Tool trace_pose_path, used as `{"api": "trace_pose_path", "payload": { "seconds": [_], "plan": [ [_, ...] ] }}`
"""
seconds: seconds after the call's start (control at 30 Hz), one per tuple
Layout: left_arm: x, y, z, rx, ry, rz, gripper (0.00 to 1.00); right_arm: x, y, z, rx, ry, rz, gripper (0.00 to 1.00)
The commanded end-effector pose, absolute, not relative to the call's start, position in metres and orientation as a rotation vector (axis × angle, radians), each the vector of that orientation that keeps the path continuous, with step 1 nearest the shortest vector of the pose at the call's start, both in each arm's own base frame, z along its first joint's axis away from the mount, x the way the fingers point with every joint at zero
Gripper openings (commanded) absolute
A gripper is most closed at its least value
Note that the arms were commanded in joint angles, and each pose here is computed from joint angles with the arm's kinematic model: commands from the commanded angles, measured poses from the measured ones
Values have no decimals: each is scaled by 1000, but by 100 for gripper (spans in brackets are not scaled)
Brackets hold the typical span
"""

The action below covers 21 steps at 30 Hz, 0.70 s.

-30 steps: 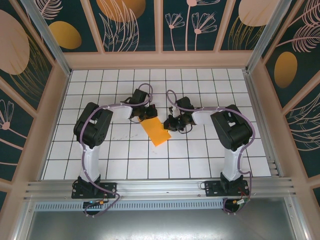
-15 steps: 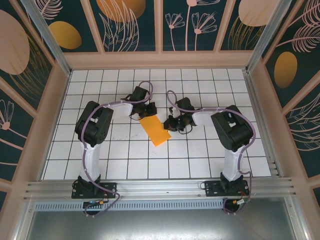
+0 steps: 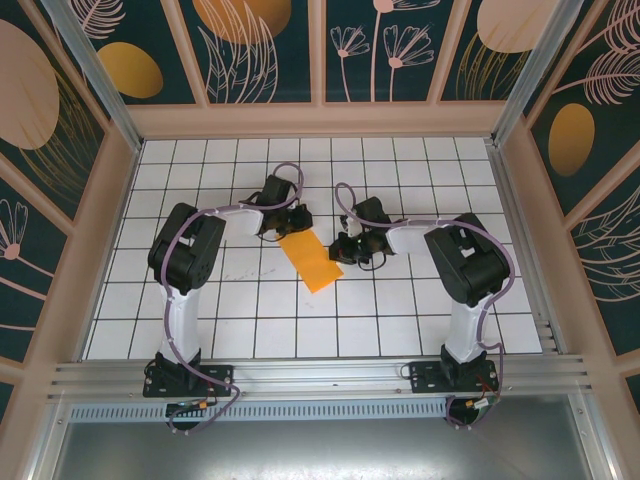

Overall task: Fold a paper plane with a square sheet of paper (pick it up from the middle)
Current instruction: First fold in half a square sheet of paper at the center of the table.

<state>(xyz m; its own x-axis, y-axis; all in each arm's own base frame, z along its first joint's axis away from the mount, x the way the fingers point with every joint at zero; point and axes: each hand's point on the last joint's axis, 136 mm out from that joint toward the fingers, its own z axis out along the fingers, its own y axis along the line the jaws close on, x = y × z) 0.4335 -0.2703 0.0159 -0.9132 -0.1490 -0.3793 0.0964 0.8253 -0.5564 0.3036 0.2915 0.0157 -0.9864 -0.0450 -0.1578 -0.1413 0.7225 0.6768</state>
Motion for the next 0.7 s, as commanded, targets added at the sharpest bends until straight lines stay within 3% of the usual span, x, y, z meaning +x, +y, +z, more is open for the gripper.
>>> {"api": "trace_pose_path", "payload": {
  "seconds": [0.0, 0.3, 0.53, 0.67],
  "plan": [
    [474, -202, 17, -222, 2502, -550, 16, 252, 261, -22, -56, 3060, 925, 0],
    [477, -201, 66, -203, 2420, -566, 32, 272, 285, 22, -121, 2925, 992, 0],
    [454, -179, 109, -292, 2348, -535, 59, 300, 309, 46, -202, 2813, 914, 20],
    [429, -158, 130, -361, 2304, -505, 76, 315, 326, 41, -221, 2809, 858, 23]
  ]
}}
